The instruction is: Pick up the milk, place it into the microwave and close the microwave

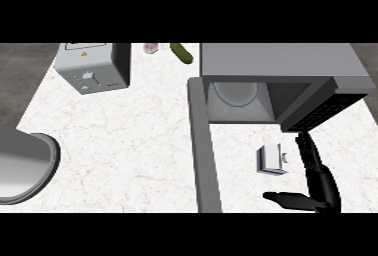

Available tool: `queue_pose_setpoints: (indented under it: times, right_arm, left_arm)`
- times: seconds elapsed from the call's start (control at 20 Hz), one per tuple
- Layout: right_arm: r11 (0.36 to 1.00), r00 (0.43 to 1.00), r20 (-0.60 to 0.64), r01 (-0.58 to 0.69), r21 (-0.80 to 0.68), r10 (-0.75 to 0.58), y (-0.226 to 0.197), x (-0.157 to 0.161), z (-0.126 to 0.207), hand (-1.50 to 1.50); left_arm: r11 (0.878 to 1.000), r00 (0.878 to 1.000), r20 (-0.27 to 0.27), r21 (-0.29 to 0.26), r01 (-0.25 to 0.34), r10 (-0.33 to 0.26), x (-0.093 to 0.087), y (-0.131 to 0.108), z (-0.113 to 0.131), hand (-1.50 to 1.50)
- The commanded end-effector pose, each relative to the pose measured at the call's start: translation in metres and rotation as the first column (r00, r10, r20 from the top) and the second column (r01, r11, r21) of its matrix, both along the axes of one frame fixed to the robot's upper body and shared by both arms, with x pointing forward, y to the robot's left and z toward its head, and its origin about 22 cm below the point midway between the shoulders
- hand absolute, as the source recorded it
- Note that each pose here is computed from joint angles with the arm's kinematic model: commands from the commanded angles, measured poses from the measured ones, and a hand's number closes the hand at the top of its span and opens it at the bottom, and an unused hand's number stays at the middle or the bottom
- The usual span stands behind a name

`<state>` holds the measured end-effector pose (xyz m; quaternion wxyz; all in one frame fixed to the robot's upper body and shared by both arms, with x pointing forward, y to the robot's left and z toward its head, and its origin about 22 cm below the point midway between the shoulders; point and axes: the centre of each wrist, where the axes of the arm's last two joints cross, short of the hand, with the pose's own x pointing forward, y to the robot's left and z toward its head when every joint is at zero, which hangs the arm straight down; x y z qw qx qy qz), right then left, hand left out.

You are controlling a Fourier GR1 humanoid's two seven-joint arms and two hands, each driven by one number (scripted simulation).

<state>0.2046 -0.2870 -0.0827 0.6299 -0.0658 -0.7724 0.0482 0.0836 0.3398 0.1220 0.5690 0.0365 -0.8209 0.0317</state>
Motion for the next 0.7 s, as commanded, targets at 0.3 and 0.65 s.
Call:
queue_pose_setpoints:
  times: [0.3, 0.65]
  right_arm:
    - [0.999, 1.0, -0.015, -0.014, -0.03, 0.013, 0.011, 0.014, -0.042, -1.5]
    - [0.998, 1.0, -0.014, 0.013, -0.061, -0.013, -0.009, 0.034, -0.058, -1.5]
  left_arm:
    - [1.0, 0.999, 0.044, 0.003, 0.018, -0.019, -0.005, -0.009, 0.013, -1.5]
    - [0.999, 0.999, 0.027, 0.016, 0.035, -0.035, -0.025, -0.007, 0.022, -1.5]
